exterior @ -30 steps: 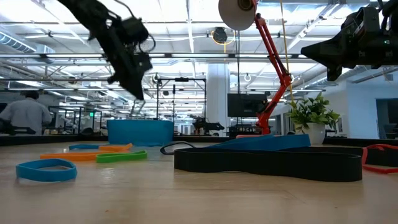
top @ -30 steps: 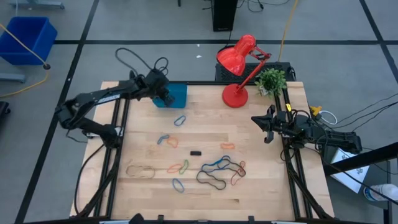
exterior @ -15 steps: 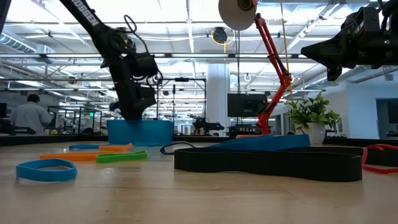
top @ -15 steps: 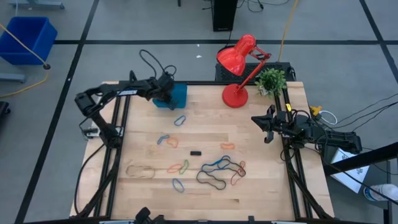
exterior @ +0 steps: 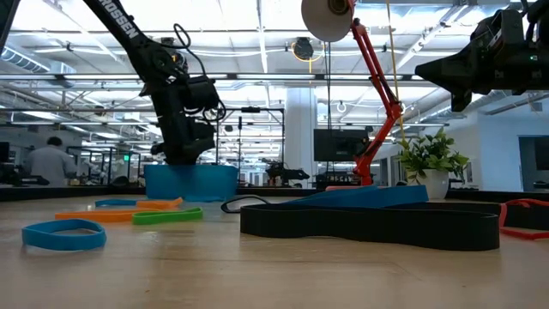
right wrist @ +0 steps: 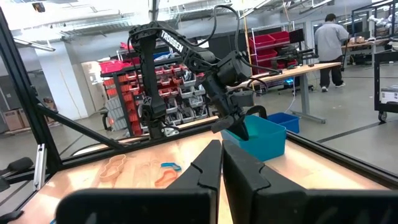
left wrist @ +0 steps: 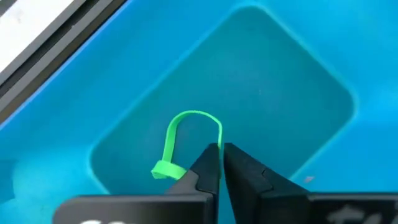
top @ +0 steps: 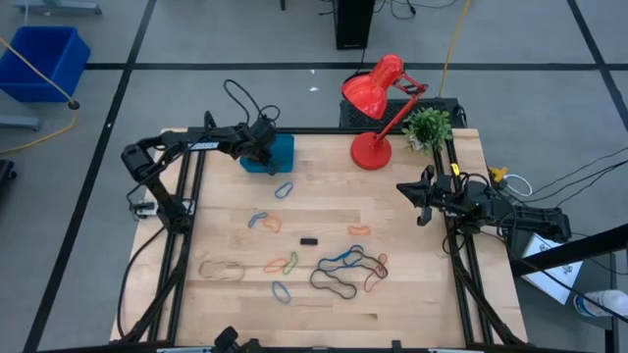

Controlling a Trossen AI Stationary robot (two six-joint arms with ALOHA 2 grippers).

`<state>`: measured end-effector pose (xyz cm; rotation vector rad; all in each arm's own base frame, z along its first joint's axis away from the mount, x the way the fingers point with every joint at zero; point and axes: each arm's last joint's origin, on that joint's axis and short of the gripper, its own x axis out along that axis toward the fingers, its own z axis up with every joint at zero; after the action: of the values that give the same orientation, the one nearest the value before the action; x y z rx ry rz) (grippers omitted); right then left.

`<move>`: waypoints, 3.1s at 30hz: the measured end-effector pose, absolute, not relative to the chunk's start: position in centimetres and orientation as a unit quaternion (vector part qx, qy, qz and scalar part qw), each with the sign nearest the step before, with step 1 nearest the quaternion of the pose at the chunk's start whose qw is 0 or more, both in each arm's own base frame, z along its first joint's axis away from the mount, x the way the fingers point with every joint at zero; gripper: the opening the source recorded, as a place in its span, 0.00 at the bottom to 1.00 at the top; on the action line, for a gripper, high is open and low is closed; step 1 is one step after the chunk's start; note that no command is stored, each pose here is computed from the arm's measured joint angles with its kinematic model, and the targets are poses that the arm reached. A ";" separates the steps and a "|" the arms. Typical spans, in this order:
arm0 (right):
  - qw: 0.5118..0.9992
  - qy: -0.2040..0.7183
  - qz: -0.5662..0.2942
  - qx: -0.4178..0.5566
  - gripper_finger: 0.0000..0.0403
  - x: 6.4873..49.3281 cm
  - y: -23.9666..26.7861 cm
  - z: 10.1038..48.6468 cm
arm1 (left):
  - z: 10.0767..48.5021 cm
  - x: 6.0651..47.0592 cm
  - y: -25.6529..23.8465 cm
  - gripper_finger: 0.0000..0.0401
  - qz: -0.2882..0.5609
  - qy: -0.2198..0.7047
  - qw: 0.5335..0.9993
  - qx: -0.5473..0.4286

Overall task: Pick and place rubber bands into bin
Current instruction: Put the top green rubber band into the blue container, then put the blue rubber band into the blue container

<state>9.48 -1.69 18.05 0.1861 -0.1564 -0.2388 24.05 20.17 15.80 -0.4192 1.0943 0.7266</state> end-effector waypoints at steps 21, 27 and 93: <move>0.986 -0.078 -0.119 0.093 0.02 9.5 -1.7 18.0 | 22.2 22.7 18.8 0.55 0.347 0.408 0.827 -0.170; 0.986 -0.078 -0.119 0.093 0.02 9.5 -1.7 18.0 | 26.0 21.6 17.0 0.56 0.322 0.341 0.866 -0.173; 0.986 -0.077 -0.119 0.093 0.02 9.5 -1.7 18.0 | 14.1 29.6 8.6 0.02 0.084 0.605 0.792 0.015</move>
<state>9.48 -1.69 18.04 0.1861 -0.1556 -0.2385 29.63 8.63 14.08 0.0328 1.3010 0.1804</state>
